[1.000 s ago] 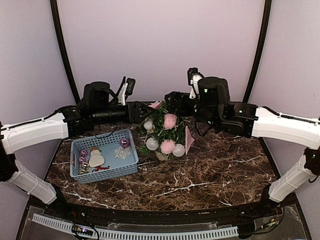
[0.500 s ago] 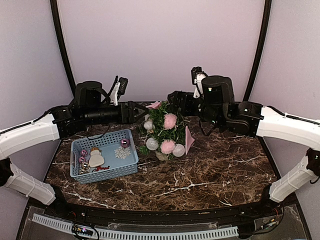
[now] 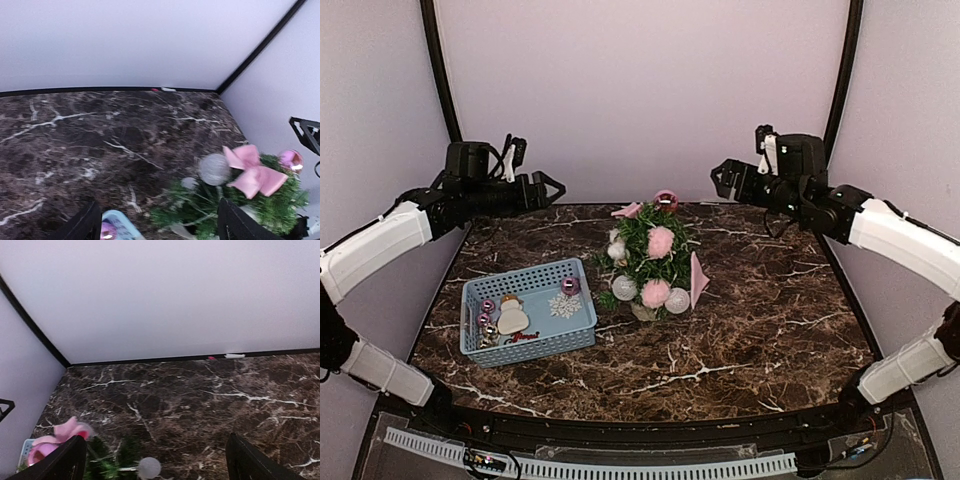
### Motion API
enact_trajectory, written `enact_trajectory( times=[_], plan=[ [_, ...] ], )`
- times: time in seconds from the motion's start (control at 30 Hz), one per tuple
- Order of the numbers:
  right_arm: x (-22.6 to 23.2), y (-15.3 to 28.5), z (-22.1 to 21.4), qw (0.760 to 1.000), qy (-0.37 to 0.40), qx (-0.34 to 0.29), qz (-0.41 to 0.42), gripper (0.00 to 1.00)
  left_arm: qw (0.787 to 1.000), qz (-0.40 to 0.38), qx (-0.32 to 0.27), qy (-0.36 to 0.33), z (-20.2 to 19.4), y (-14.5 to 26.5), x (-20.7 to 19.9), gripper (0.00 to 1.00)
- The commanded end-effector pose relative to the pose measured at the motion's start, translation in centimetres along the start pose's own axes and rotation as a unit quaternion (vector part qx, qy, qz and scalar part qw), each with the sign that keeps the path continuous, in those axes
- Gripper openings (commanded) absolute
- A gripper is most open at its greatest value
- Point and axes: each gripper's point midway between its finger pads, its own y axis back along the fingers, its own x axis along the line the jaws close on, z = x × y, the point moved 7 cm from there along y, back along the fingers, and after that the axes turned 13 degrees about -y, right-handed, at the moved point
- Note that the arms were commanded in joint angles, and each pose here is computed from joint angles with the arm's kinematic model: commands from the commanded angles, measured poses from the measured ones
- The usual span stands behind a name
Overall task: Decorate the small christmas tree
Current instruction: Reset both arms
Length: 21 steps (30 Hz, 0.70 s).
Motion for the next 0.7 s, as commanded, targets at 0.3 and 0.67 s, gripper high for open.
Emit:
enact_trajectory(
  times=[0.3,0.67],
  plan=[
    [-19.3,2.5,1.6,0.985,-0.077,-0.081,-0.13,0.99,0.949,0.28,-0.131,0.053,-5.6,9.6,19.5,0.84],
    [-25.0,8.7,-3.0,0.945,0.005,-0.247,-0.212,0.99,0.854,0.494,-0.163,-0.014,-16.4,14.8,19.9,0.87]
  ],
)
